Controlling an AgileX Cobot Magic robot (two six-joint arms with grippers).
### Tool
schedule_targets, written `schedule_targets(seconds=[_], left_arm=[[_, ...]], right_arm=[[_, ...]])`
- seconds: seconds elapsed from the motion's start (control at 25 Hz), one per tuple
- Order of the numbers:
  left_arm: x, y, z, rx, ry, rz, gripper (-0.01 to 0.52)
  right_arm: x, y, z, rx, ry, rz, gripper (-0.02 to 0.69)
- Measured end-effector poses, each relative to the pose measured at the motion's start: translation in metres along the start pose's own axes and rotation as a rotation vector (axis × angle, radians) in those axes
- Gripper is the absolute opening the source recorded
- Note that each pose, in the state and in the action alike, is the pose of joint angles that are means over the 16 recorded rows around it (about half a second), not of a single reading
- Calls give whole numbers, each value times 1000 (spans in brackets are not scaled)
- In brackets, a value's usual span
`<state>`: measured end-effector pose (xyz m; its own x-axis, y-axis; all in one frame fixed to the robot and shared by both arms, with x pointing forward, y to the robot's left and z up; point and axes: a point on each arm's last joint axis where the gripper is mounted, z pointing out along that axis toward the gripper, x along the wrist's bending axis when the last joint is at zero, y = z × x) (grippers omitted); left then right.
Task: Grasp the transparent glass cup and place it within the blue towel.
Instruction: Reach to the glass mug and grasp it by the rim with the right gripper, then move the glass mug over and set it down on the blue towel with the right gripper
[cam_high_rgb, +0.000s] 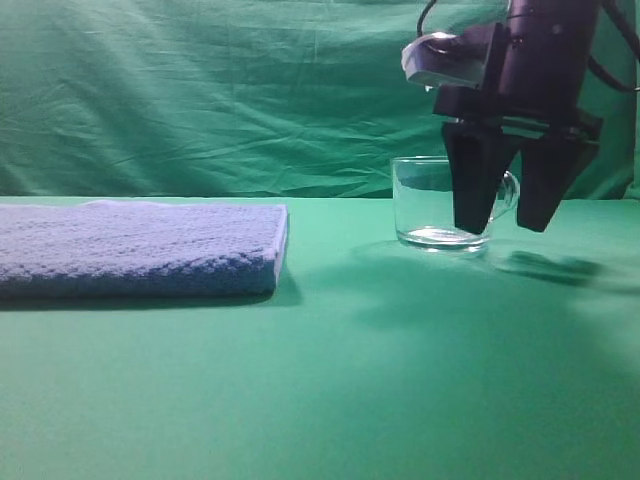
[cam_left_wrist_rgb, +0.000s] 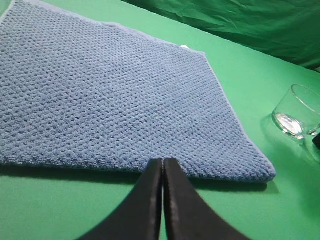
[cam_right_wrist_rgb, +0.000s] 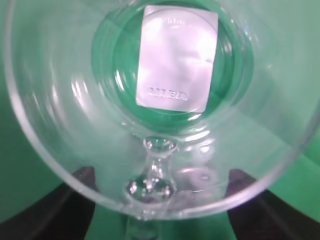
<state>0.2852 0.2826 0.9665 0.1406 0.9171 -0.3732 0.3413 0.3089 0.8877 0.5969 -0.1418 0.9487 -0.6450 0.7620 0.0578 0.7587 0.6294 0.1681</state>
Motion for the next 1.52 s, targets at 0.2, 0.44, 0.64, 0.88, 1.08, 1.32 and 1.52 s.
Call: schedule_targets(seconds=[0.2, 0.44, 0.64, 0.88, 1.08, 1.32, 1.52], left_arm=[[0, 0, 0, 0, 0, 0, 0], [0, 0, 0, 1, 0, 0, 0], [0, 0, 0, 2, 0, 0, 0], [0, 0, 0, 4, 0, 0, 0], [0, -1, 0, 6, 0, 0, 0], [0, -1, 0, 7, 0, 0, 0], [0, -1, 0, 8, 0, 0, 0]], right_arm=[[8, 4, 2, -11, -8, -44, 204], [11, 7, 0, -12, -19, -74, 103], [10, 13, -10, -12, -28, -87, 99], [14, 34, -38, -60, -49, -119, 99], [31, 57, -70, -146, -70, -177, 99], [79, 85, -97, -301, -83, -293, 99], [132, 106, -93, -427, -64, -400, 99]])
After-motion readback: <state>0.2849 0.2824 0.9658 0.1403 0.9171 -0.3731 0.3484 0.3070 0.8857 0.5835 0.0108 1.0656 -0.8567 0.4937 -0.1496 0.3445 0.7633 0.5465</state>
